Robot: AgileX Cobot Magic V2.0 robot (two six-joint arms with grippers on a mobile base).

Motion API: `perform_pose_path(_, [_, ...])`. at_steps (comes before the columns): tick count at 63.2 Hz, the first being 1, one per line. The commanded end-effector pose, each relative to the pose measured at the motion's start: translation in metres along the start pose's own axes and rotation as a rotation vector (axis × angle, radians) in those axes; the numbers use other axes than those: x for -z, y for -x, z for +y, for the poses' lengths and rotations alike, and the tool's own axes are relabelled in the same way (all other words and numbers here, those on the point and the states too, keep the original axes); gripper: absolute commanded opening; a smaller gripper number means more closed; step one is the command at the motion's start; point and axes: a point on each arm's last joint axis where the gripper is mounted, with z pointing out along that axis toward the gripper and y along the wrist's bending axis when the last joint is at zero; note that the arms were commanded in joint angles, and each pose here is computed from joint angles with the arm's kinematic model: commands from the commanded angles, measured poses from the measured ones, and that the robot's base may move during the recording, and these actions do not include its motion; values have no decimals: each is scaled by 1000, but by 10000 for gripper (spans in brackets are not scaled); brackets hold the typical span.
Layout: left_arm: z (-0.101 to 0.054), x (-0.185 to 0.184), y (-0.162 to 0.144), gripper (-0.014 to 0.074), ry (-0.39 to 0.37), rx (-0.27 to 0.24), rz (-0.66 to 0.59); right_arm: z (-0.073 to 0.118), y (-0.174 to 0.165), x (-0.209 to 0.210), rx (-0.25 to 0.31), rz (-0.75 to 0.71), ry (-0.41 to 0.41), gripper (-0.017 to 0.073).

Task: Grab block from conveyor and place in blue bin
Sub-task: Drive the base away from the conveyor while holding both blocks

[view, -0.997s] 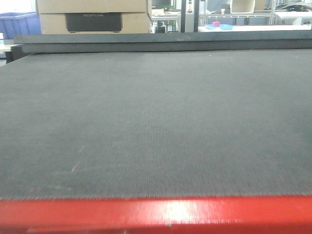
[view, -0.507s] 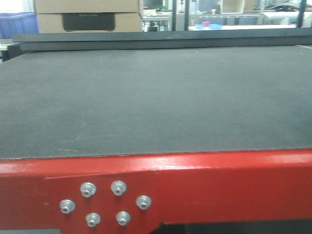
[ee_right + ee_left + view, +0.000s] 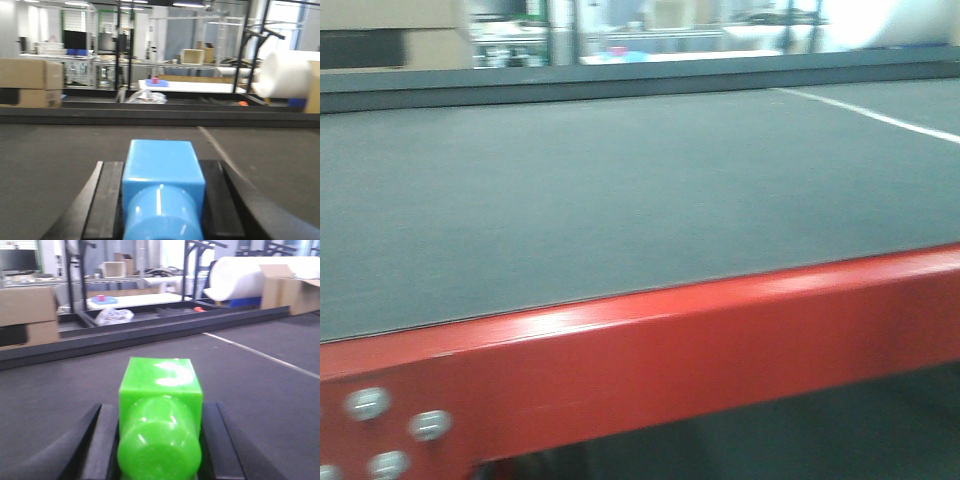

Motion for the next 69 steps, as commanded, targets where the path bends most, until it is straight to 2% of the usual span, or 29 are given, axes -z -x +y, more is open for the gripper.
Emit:
perform_pose_path(1, [-1,1,3,-111,-8,0,-25,0,2,1,10,-26,-3,-162])
perform_pose_path(69, [-1,1,3,-111,-8,0,-25,0,2,1,10,-26,-3,-162])
